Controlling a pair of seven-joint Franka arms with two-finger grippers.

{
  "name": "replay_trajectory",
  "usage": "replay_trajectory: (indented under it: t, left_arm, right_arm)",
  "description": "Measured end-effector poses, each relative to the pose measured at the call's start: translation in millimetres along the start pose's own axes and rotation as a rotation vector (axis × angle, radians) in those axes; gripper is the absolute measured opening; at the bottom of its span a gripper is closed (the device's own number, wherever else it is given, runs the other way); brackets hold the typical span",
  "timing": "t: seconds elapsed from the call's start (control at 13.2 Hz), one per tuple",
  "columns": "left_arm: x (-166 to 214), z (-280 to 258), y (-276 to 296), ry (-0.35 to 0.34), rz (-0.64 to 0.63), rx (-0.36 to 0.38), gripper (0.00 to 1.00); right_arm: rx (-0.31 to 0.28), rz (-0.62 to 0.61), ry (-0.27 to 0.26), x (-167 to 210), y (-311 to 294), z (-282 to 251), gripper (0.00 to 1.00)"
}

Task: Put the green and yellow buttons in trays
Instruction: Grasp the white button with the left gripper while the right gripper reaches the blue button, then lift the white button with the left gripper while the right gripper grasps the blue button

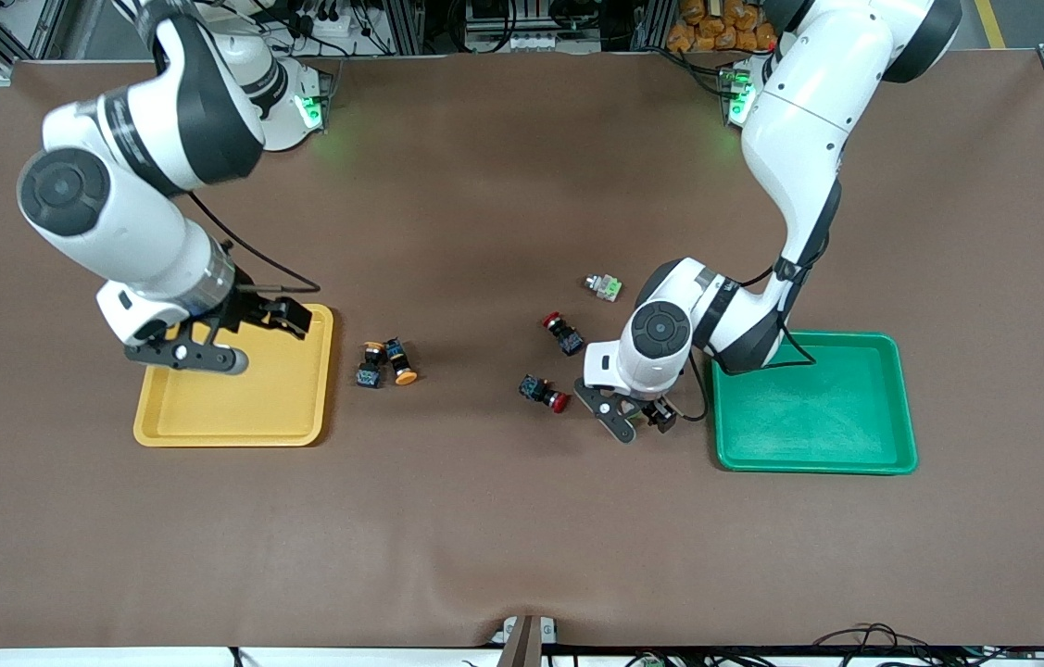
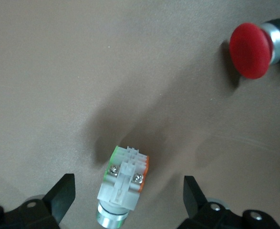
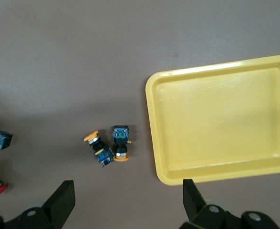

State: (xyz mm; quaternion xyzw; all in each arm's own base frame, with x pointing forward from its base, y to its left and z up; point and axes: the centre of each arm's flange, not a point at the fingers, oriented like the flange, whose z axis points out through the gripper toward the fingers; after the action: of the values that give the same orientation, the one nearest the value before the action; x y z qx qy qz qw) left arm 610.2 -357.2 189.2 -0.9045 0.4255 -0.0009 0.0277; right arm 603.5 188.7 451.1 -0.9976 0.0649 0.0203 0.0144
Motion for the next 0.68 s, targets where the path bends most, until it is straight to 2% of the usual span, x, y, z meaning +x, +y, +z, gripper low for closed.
replay_trajectory:
  t: [0.3, 0.38, 0.53, 0.68]
  left_arm:
    - [0.9, 9.2, 0.8, 0.008, -0.036, -0.002, 1.00]
    - [1.2, 9.7, 0.7, 0.008, -0.069, -0.002, 0.91]
    - [1.3, 9.9, 0.6, 0.008, -0.164, -0.001, 0.67]
    - [0.7, 10.0, -1.1, 0.007, -0.182, 0.007, 0.43]
  right_arm:
    - [0.047, 0.024, -0.025, 23.1, -13.0, 111.3, 1.00]
    - [0.052, 0.027, -0.025, 24.2, -19.3, 127.1, 1.00]
    - [0.062, 0.035, -0.009, 23.3, -36.1, 151.8, 1.00]
    - [0.067, 0.036, -0.003, 22.8, -44.8, 171.3, 1.00]
